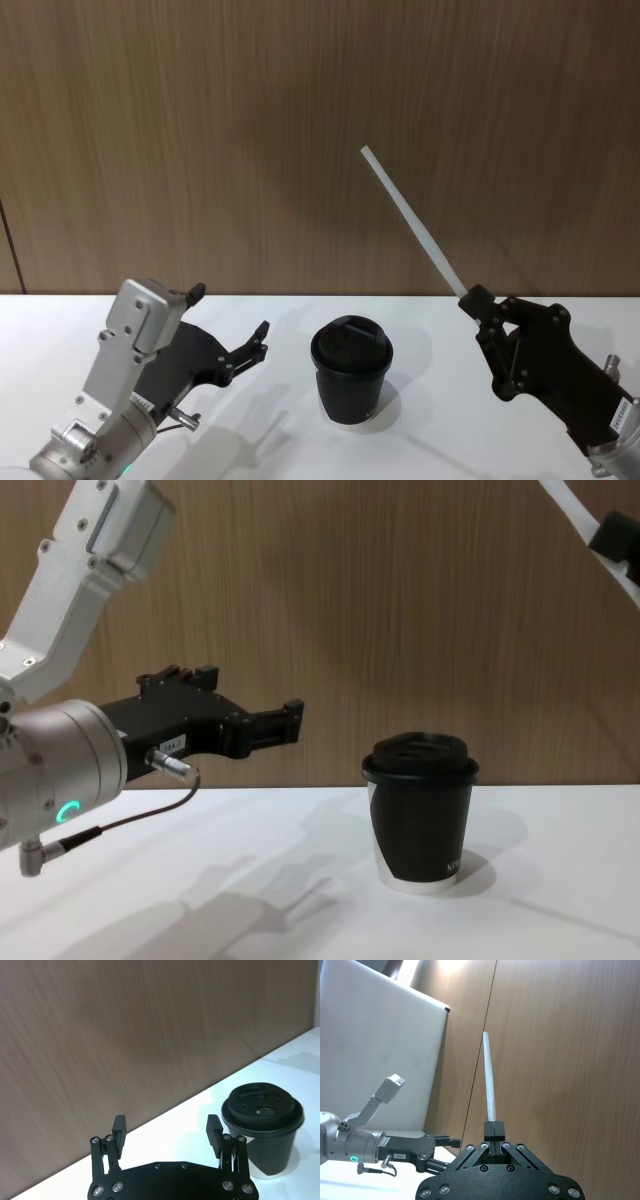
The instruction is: Pick up the straw with one hand, pass it to the other hand, and insert it into the cup.
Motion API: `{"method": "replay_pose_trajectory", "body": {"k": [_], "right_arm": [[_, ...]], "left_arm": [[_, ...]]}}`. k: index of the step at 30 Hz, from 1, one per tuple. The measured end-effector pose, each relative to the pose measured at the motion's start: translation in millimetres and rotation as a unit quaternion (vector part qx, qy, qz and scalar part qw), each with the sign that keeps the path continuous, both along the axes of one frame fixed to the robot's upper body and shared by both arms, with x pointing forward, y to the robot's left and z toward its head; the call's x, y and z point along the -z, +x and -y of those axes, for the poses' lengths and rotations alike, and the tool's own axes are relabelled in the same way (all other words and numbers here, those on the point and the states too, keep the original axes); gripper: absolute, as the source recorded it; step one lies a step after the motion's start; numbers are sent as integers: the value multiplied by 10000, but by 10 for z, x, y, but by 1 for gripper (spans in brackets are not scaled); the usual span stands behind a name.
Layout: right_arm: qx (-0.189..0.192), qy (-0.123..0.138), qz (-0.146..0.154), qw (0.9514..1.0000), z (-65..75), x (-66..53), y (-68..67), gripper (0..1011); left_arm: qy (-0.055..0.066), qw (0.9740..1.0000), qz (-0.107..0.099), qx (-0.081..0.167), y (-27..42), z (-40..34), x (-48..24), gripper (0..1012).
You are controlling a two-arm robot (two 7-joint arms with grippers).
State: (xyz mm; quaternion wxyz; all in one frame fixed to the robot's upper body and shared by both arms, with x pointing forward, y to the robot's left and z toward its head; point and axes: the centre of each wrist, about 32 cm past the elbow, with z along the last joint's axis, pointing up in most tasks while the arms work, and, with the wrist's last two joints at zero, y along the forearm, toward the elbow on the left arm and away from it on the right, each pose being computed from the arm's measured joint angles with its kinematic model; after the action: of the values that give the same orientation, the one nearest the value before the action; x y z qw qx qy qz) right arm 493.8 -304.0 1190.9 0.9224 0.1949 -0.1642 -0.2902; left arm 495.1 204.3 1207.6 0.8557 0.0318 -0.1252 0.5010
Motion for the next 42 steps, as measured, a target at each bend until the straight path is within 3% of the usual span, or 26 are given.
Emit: {"method": "replay_pose_trajectory", "body": {"k": [9,19,28,29,35,42], "right_arm": [[-64,21,9,10000,-10,8,10,0],[-94,33,13,10000,-14,9,15,0],[-104,35,17,9999,-15,10,17,0],[-106,34,17,9999,-15,11,17,0],[-109,35,18,9999,-16,11,19,0],[-112,38,19,9999,-16,10,19,0]], "left_arm": [[78,9986,-99,510,65,-90,-52,1003],[135,9922,-240,1219,162,-226,-149,1002],[-29,9826,-357,1824,217,-366,-278,1003],[-29,9826,-357,1824,217,-366,-278,1003],[-187,9765,-351,2120,225,-426,-391,1003],[-337,9713,-340,2329,226,-441,-466,1003]]}}
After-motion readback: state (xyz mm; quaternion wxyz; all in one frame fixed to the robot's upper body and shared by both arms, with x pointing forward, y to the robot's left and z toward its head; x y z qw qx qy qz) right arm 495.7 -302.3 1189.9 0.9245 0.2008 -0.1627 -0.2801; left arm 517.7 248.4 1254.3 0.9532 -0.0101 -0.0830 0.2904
